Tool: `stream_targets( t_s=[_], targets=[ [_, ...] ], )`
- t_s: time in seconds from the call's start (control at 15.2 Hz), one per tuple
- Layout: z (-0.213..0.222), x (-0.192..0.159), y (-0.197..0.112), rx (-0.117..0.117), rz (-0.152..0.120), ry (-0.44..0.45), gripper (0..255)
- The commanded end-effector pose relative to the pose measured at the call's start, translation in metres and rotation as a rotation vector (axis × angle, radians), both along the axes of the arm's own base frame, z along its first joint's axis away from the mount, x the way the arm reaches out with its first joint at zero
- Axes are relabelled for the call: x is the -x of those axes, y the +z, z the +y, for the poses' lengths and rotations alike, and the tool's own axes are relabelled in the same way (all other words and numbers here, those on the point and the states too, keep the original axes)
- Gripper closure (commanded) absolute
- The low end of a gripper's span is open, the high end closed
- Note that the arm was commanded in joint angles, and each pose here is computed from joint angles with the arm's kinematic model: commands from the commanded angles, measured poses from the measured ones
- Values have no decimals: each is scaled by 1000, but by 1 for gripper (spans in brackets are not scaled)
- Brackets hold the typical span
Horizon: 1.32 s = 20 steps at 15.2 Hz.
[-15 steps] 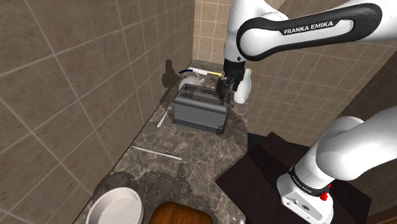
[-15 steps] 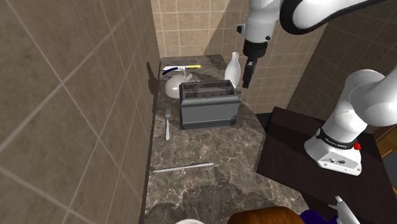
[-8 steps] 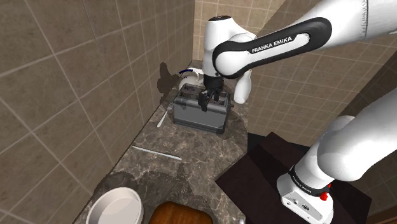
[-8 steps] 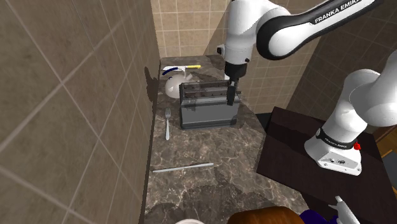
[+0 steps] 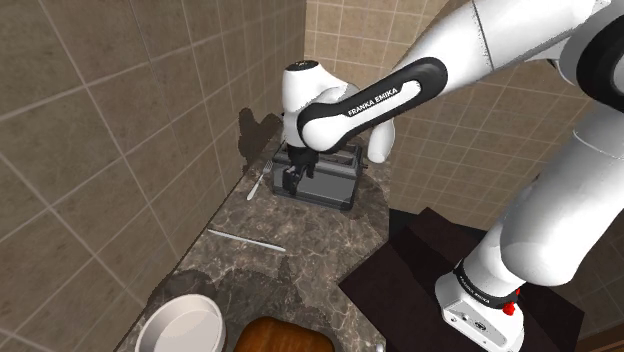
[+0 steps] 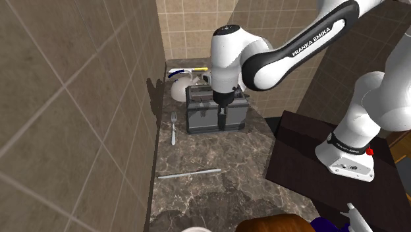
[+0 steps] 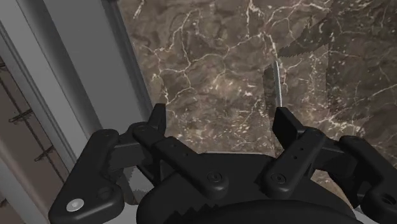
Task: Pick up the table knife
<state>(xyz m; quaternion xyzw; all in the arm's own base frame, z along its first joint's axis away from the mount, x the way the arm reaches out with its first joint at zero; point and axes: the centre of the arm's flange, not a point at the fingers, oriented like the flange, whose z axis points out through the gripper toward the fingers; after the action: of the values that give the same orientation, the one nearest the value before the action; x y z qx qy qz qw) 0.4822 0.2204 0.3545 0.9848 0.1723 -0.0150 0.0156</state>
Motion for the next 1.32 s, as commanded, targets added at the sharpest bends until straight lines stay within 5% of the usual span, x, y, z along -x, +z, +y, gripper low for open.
stream_targets(
  t_s=[0.0, 0.92, 1.25],
  targets=[
    [19, -8, -20, -3, 3, 35, 0],
    [153, -43, -138, -18, 28, 267, 0],
    [153, -43, -165, -18, 28, 267, 0]
  ],
)
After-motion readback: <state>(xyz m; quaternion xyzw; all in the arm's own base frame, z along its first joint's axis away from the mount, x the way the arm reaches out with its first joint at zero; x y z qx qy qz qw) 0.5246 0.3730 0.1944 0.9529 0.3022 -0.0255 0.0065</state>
